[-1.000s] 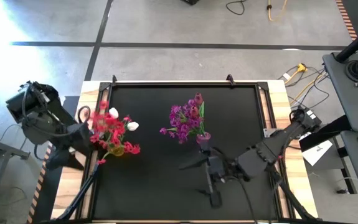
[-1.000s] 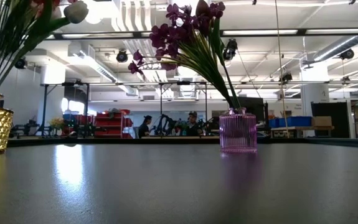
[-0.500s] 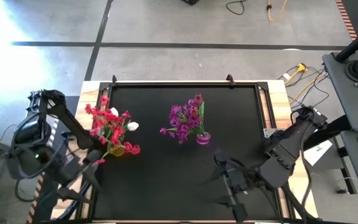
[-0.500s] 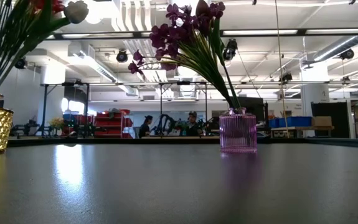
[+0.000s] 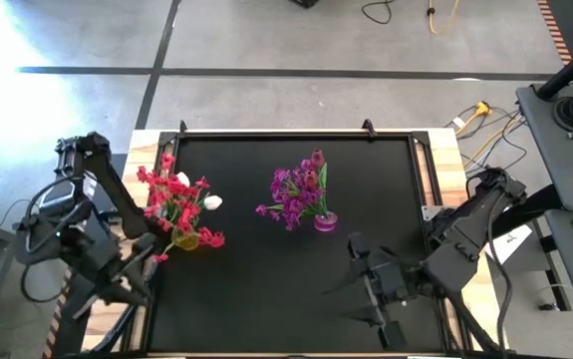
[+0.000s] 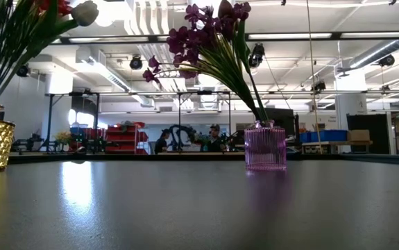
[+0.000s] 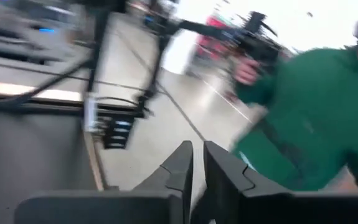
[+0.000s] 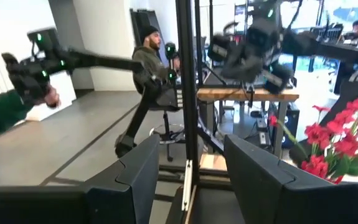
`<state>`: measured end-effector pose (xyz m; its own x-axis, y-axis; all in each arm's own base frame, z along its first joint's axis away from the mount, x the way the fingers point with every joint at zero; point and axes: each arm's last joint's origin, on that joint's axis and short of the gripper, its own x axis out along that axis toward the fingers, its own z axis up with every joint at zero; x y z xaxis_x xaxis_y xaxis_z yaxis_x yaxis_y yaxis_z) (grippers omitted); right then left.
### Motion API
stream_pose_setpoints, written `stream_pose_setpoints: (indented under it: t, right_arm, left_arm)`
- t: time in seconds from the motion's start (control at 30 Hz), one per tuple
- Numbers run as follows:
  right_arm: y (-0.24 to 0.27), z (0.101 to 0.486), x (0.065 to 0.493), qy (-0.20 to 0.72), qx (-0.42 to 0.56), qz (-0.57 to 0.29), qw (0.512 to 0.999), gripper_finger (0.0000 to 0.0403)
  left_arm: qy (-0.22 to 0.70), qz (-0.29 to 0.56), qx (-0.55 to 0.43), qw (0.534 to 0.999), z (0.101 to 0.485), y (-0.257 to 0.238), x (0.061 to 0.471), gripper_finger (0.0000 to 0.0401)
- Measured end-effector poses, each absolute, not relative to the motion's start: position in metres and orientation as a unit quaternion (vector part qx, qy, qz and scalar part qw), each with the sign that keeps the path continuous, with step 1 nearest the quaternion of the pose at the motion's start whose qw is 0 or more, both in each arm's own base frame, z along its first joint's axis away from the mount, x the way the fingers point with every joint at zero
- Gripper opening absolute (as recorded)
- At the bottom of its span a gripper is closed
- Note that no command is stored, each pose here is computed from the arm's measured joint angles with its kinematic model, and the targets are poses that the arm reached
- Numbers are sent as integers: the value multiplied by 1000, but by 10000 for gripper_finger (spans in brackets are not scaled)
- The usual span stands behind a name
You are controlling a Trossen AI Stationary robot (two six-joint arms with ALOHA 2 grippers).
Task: Sort flowers into vase by color
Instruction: Return to Home Position
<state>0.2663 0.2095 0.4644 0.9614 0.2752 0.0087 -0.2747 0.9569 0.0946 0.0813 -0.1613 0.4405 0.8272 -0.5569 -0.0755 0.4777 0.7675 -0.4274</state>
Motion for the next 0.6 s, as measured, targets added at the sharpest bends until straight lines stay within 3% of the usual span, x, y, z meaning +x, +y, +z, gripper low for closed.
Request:
stream_pose_setpoints:
  t: [0.13, 0.23, 0.37, 0.47, 0.6]
  right_arm:
    - [201, 473, 258, -8, 41, 135, 990, 169]
    - [197, 474, 252, 5, 19, 135, 991, 169]
    - [196, 468, 251, 46, 43, 137, 988, 172]
    - [196, 458, 250, 95, 65, 144, 983, 173]
    - [200, 446, 246, 118, 51, 156, 979, 173]
  left_arm:
    - [96, -198, -206, 954, 425, -162, 86, 27]
    - [108, -197, -218, 950, 414, -168, 89, 28]
    - [85, -219, -164, 958, 405, -170, 89, 28]
    - [31, -285, -131, 949, 405, -164, 85, 28]
    - [-64, -450, -77, 887, 391, -154, 71, 28]
